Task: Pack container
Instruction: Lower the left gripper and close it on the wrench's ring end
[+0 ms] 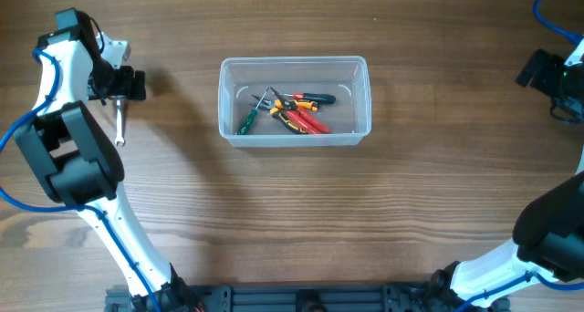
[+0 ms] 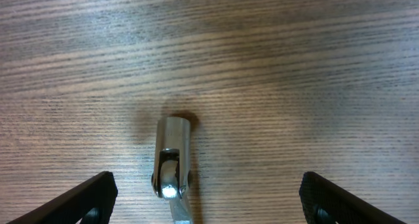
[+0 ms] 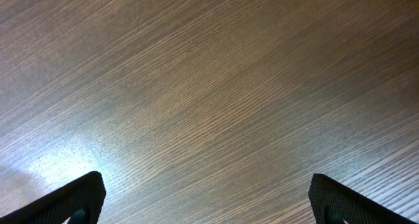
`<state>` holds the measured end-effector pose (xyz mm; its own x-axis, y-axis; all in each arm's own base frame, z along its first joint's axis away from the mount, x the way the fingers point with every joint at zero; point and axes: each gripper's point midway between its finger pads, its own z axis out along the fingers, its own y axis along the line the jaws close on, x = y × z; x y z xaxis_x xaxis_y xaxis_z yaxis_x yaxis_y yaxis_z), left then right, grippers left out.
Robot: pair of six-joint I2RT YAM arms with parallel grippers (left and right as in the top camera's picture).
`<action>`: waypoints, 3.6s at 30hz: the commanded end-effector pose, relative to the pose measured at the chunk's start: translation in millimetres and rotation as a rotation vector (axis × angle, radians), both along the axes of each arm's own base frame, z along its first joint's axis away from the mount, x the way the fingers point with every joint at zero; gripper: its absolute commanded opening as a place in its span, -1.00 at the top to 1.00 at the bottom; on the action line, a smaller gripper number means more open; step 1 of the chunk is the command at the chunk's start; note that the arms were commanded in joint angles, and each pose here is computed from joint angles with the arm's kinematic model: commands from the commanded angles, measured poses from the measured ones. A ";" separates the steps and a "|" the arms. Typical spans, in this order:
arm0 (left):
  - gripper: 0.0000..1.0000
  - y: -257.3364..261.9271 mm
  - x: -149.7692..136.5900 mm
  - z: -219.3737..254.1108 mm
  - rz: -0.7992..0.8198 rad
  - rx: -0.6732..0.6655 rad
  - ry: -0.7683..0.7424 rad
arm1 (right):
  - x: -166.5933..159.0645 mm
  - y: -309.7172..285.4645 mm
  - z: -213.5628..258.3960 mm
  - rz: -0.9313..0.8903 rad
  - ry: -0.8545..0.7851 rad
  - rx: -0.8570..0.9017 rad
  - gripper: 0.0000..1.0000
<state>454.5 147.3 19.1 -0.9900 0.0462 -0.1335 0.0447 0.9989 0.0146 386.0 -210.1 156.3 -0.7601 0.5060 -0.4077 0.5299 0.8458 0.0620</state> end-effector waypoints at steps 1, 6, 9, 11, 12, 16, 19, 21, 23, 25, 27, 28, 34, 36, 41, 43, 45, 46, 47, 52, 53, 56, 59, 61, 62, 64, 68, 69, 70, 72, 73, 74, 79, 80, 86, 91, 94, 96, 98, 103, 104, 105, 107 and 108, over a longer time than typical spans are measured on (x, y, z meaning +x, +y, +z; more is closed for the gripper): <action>-0.84 -0.8 -4.6 -6.8 -0.013 -0.025 0.019 | 1.6 2.3 -1.1 -0.010 -0.006 0.014 -1.00; -0.82 -1.4 -6.5 -7.9 -0.013 -0.027 0.027 | 1.6 2.3 -1.1 -0.010 -0.006 0.014 -1.00; -0.81 -0.3 -9.0 -11.1 -0.008 -0.032 0.039 | 1.6 2.3 -1.1 -0.010 -0.006 0.014 -1.00; -0.80 1.4 -12.5 -14.3 -0.002 -0.037 0.052 | 1.6 2.5 -1.1 -0.009 -0.006 0.014 -1.00; -0.80 2.0 -14.4 -15.9 0.001 -0.040 0.061 | 1.6 2.3 -1.1 -0.010 -0.006 0.014 -0.99; -0.81 4.0 -15.1 -16.9 0.005 -0.041 0.062 | 1.6 2.5 -1.1 -0.009 -0.006 0.014 -0.99; -0.81 5.9 -16.2 -16.9 0.020 -0.043 0.063 | 1.6 2.3 -1.1 -0.010 -0.006 0.014 -0.99; -0.81 6.4 -16.4 -16.9 0.033 -0.044 0.064 | 1.6 2.3 -1.1 -0.010 -0.006 0.014 -0.99; -0.81 6.5 -16.3 -16.9 0.056 -0.046 0.063 | 1.6 2.5 -1.1 -0.009 -0.006 0.014 -0.99; -0.81 6.6 -16.6 -16.9 0.064 -0.046 0.065 | 1.6 2.3 -1.1 -0.009 -0.006 0.014 -0.99; -0.80 6.9 -16.7 -17.0 0.083 -0.046 0.065 | 1.6 2.5 -1.1 -0.009 -0.006 0.014 -0.99; -0.80 7.0 -16.8 -17.0 0.087 -0.046 0.066 | 1.6 2.3 -1.1 -0.010 -0.006 0.014 -1.00; -0.78 15.0 -21.0 -17.3 0.121 0.001 0.086 | 1.6 2.3 -1.1 -0.010 -0.006 0.014 -0.99; -0.78 15.3 -21.9 -17.3 0.121 0.003 0.090 | 1.6 2.3 -1.1 -0.010 -0.006 0.014 -1.00; -0.76 17.4 -23.9 -17.4 0.145 0.014 0.098 | 1.6 2.5 -1.1 -0.009 -0.006 0.014 -0.99; -0.76 17.6 -23.2 -17.3 0.141 0.015 0.096 | 1.6 2.3 -1.1 -0.009 -0.006 0.014 -1.00; -0.76 19.7 -23.5 -17.3 0.142 0.028 0.097 | 1.6 2.3 -1.1 -0.010 -0.006 0.014 -0.99; -0.76 20.3 -24.1 -17.3 0.143 0.032 0.100 | 1.6 2.3 -1.1 -0.010 -0.006 0.014 -0.99; -0.76 20.5 -24.6 -17.3 0.142 0.033 0.102 | 1.6 2.3 -1.1 -0.010 -0.006 0.014 -1.00; -0.76 19.0 -23.9 -17.2 0.138 0.029 0.100 | 1.6 2.5 -1.1 -0.009 -0.006 0.014 -1.00; -0.76 18.7 -23.9 -17.3 0.136 0.028 0.101 | 1.6 2.3 -1.1 -0.009 -0.006 0.014 -0.99; -0.76 19.1 -23.3 -17.2 0.136 0.029 0.098 | 1.6 2.3 -1.1 -0.010 -0.006 0.014 -0.99; -0.75 19.1 -23.3 -17.3 0.136 0.030 0.098 | 1.6 2.3 -1.1 -0.010 -0.006 0.014 -1.00; -0.75 19.1 -23.4 -17.3 0.136 0.029 0.098 | 1.6 2.5 -1.1 -0.009 -0.006 0.014 -0.99; -0.75 19.1 -23.3 -17.3 0.136 0.029 0.098 | 1.6 2.5 -1.1 -0.009 -0.006 0.014 -0.99; -0.75 19.1 -23.2 -17.2 0.136 0.029 0.098 | 1.6 2.3 -1.1 -0.010 -0.006 0.014 -1.00; -0.75 19.1 -23.5 -17.3 0.137 0.029 0.099 | 1.6 2.3 -1.1 -0.009 -0.006 0.014 -0.99; -0.75 19.1 -23.5 -17.3 0.137 0.029 0.099 | 1.6 2.3 -1.1 -0.010 -0.006 0.014 -1.00; -0.75 19.1 -23.4 -17.3 0.137 0.029 0.098 | 1.6 2.3 -1.1 -0.010 -0.006 0.014 -0.99; -0.75 19.1 -23.5 -17.3 0.137 0.029 0.099 | 1.6 2.3 -1.1 -0.009 -0.006 0.014 -1.00; -0.75 19.1 -23.5 -17.3 0.137 0.029 0.099 | 1.6 2.3 -1.1 -0.010 -0.006 0.014 -0.99; -0.75 19.1 -23.4 -17.3 0.137 0.029 0.098 | 1.6 2.3 -1.1 -0.010 -0.006 0.014 -1.00; -0.75 19.6 -23.7 -17.3 0.138 0.030 0.099 | 1.6 2.3 -1.1 -0.010 -0.006 0.014 -0.99; -0.75 19.4 -23.6 -17.3 0.137 0.030 0.099 | 1.6 2.3 -1.1 -0.010 -0.006 0.014 -1.00; -0.76 19.6 -23.5 -17.3 0.138 0.029 0.098 | 1.6 2.3 -1.1 -0.010 -0.006 0.014 -0.99; -0.76 20.1 -22.3 -17.2 0.138 0.031 0.093 | 1.6 2.3 -1.1 -0.010 -0.006 0.014 -0.99; -0.76 20.2 -21.8 -17.2 0.138 0.032 0.091 | 1.6 2.3 -1.1 -0.009 -0.006 0.014 -0.99; -0.76 20.2 -21.6 -17.2 0.138 0.031 0.090 | 1.6 2.3 -1.1 -0.009 -0.006 0.014 -0.99; -0.76 19.7 -21.4 -17.2 0.137 0.028 0.089 | 1.6 2.5 -1.1 -0.009 -0.006 0.014 -0.99; -0.74 15.8 -17.8 -17.2 0.112 0.005 0.074 | 1.6 2.5 -1.1 -0.009 -0.006 0.014 -0.99; -0.74 16.0 -17.1 -17.1 0.112 0.006 0.071 | 1.6 2.5 -1.1 -0.009 -0.006 0.014 -0.99; -0.74 16.3 -16.3 -17.1 0.112 0.007 0.067 | 1.6 2.3 -1.1 -0.010 -0.006 0.014 -0.99; -0.69 16.4 -15.9 -16.9 0.112 0.007 0.066 | 1.6 2.3 -1.1 -0.010 -0.006 0.014 -0.99; -0.64 16.4 -16.1 -17.0 0.112 0.007 0.066 | 1.6 2.3 -1.1 -0.010 -0.006 0.014 -0.99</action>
<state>440.1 165.2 10.6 -0.9947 -0.0662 -0.0781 -0.0701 0.9964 0.0482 386.0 -210.1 156.3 -0.7599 0.5064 -0.4077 0.5300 0.8457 0.0625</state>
